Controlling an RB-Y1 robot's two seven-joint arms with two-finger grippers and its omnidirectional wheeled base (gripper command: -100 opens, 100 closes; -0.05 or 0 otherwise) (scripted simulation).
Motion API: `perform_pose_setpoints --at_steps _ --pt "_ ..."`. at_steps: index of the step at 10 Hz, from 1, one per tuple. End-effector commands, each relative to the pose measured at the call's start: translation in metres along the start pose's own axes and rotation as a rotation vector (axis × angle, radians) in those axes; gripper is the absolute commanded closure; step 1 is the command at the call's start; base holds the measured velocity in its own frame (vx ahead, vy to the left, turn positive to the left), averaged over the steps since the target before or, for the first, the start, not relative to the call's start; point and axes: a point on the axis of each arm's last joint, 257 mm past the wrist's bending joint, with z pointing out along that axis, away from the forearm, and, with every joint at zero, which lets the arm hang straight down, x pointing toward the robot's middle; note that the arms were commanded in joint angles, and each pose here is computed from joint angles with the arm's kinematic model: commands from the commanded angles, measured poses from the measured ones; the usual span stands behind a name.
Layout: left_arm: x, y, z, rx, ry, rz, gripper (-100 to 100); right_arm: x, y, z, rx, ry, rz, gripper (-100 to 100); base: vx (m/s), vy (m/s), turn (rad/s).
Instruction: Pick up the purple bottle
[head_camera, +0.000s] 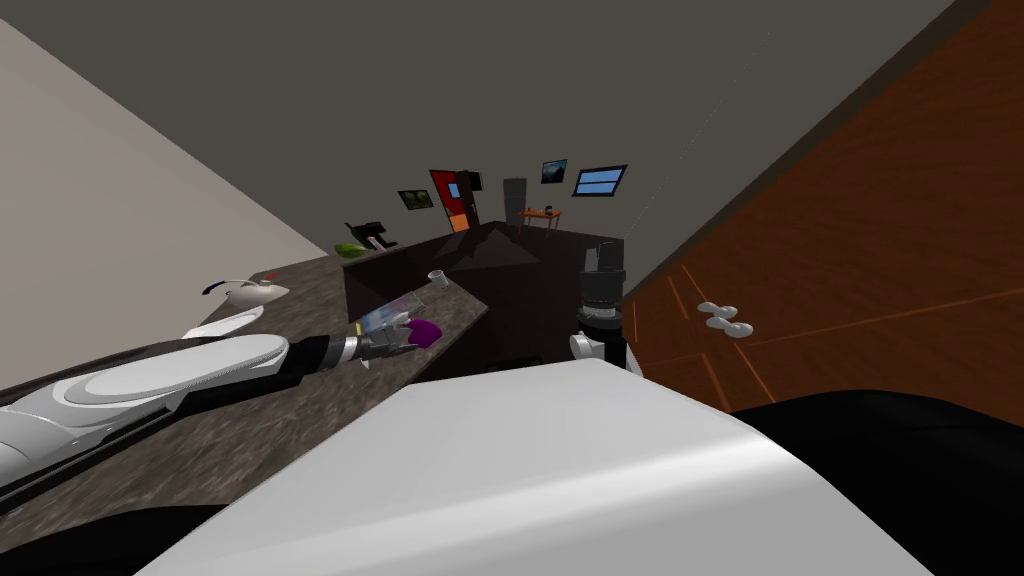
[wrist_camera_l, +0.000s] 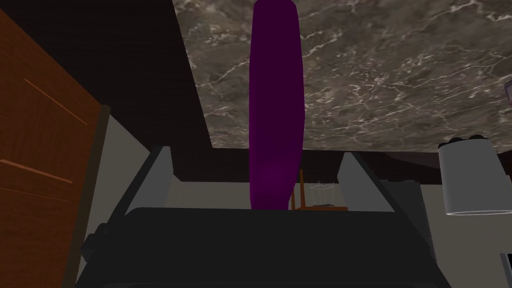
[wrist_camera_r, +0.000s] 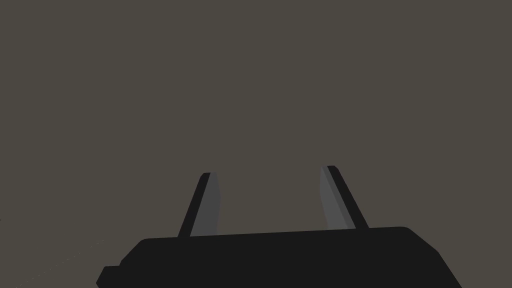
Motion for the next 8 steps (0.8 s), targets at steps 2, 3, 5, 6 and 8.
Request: perform_pose_setpoints --at_steps 2,3,5,6,8 --pt "0.013 0.01 0.001 -0.03 -0.001 -0.037 -100 0.0 0.0 0.0 0.0 0.0 0.0 0 -0.058 -0.009 -0.14" --pt "0.02 0.013 0.001 -0.043 -0.002 -0.054 -100 0.0 0.0 0.0 0.0 0.0 0.0 0 -0.068 -0.026 -0.292" --pt "0.016 0.011 0.001 -0.036 -0.001 -0.045 100 0.0 0.0 0.0 0.0 0.0 0.0 0 -0.017 -0.005 -0.02" --pt "0.016 0.012 0.001 -0.036 -0.002 -0.044 100 0.0 0.0 0.0 0.0 0.0 0.0 0 0.0 0.0 0.0" --pt "0.016 0.011 0.001 -0.036 -0.002 -0.045 100 0.0 0.0 0.0 0.0 0.0 0.0 0 0.0 0.0 0.0"
